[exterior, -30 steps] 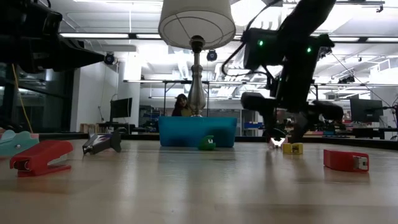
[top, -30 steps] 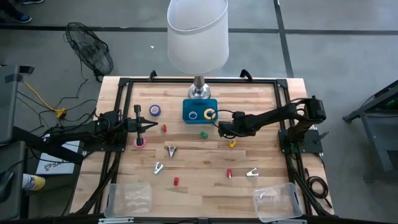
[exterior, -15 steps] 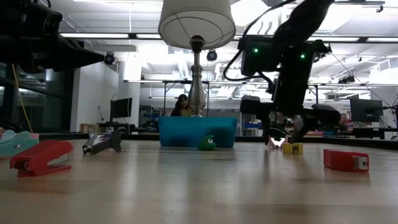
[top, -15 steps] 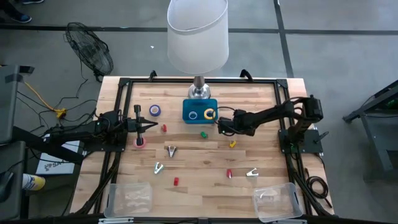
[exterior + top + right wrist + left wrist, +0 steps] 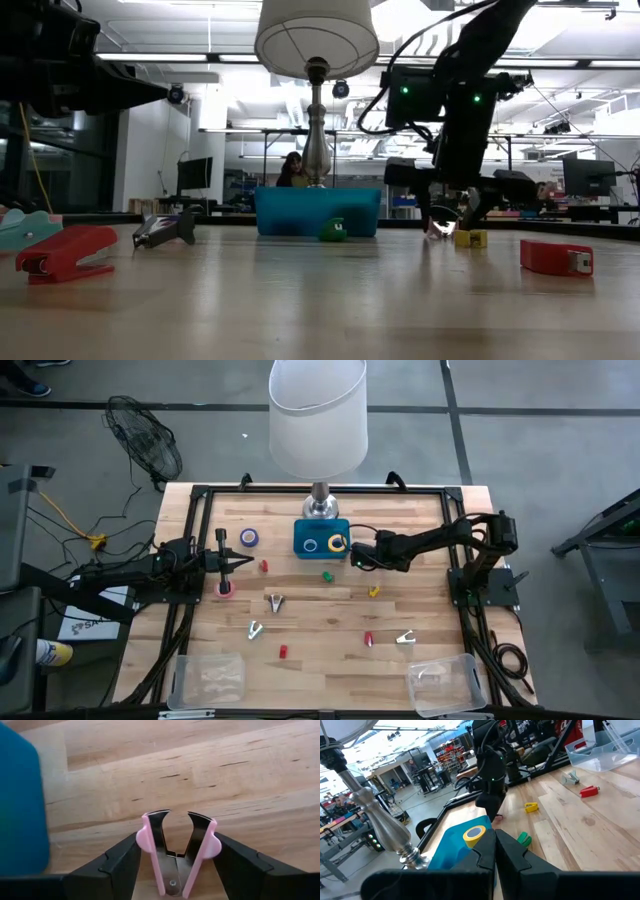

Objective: Pick and place Stapler, Stapler remover, tape
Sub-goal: Put the pink staple remover into the right transparent bin

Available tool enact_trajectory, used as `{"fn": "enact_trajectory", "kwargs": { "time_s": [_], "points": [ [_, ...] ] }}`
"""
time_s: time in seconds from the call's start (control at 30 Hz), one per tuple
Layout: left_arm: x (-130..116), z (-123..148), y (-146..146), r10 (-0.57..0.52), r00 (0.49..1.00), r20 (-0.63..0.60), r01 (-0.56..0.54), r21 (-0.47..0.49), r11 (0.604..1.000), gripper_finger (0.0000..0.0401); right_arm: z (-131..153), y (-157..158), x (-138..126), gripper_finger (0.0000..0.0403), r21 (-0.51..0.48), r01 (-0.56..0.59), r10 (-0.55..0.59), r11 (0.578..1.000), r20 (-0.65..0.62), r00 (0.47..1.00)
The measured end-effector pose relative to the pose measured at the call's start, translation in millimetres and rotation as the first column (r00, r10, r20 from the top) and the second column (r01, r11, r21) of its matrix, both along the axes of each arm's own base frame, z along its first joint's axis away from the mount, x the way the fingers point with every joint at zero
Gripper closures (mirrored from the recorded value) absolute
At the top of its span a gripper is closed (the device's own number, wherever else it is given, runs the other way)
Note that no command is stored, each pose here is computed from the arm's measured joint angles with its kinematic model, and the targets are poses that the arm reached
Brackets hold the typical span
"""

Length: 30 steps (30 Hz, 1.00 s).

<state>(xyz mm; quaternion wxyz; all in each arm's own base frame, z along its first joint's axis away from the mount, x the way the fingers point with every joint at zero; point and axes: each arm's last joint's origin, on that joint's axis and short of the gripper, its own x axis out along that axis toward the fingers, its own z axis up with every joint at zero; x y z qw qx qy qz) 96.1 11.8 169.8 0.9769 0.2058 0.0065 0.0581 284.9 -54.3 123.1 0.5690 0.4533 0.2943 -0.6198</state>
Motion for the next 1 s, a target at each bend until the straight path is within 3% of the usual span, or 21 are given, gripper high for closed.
{"fn": "enact_trajectory", "kwargs": {
  "time_s": [0.77, 1.0],
  "points": [
    [0, 0, 0, 0.000, 1.000, 0.000, 0.000, 0.000, 1.000, 0.0400, 1, 2, -2, 0.0307, 0.072, -0.176, 0.181, 0.982, -0.070, 0.981],
    [0, 0, 0, 0.000, 1.000, 0.000, 0.000, 0.000, 1.000, 0.0400, 13, 9, -4, 0.0315, 0.199, -0.286, 0.292, 0.937, -0.005, 0.956]
  ]
}}
